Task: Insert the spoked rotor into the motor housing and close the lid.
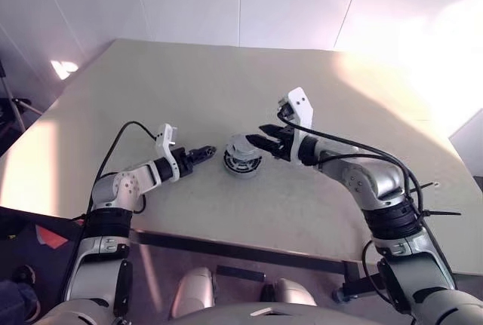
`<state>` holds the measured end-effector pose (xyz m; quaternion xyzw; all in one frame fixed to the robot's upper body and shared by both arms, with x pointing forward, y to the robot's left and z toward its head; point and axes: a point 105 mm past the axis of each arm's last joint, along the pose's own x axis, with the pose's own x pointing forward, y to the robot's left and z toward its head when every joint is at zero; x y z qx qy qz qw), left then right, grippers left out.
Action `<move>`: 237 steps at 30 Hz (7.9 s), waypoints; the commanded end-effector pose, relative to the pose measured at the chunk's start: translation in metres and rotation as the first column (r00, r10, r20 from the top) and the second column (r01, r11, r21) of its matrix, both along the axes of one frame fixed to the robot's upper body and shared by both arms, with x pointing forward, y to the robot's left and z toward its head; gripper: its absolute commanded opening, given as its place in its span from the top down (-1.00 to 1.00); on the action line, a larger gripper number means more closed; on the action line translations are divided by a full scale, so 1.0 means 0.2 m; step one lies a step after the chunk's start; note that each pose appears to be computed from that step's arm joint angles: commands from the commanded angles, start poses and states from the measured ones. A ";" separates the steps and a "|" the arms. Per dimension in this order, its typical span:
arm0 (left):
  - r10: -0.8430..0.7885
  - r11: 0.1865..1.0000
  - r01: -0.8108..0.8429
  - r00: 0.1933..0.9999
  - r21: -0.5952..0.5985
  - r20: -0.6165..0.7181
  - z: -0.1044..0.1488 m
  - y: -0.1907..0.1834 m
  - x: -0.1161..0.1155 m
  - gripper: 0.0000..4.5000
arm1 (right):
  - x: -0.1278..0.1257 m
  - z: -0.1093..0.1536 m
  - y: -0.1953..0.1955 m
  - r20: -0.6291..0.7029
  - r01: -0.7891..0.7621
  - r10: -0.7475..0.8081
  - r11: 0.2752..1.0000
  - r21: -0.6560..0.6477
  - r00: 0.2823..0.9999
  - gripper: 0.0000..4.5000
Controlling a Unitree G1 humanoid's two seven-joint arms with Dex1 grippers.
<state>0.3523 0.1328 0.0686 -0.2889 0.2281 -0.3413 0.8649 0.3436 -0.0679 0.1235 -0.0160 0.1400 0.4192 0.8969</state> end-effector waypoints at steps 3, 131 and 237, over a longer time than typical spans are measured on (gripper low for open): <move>0.026 1.000 -0.025 0.998 -0.015 0.057 0.07 0.04 0.03 -0.57 | 0.10 0.09 0.08 0.140 -0.012 0.013 1.000 -0.010 0.990 -0.59; 0.045 0.999 -0.046 0.997 0.015 0.060 0.05 0.04 0.02 -0.57 | 0.01 -0.24 -0.01 0.093 -0.247 0.279 0.932 -0.265 0.956 -0.40; 0.000 1.000 0.001 1.000 -0.014 0.031 0.05 -0.07 -0.01 -0.57 | -0.10 -0.09 -0.04 0.141 -0.350 0.363 0.930 -0.114 0.921 -0.40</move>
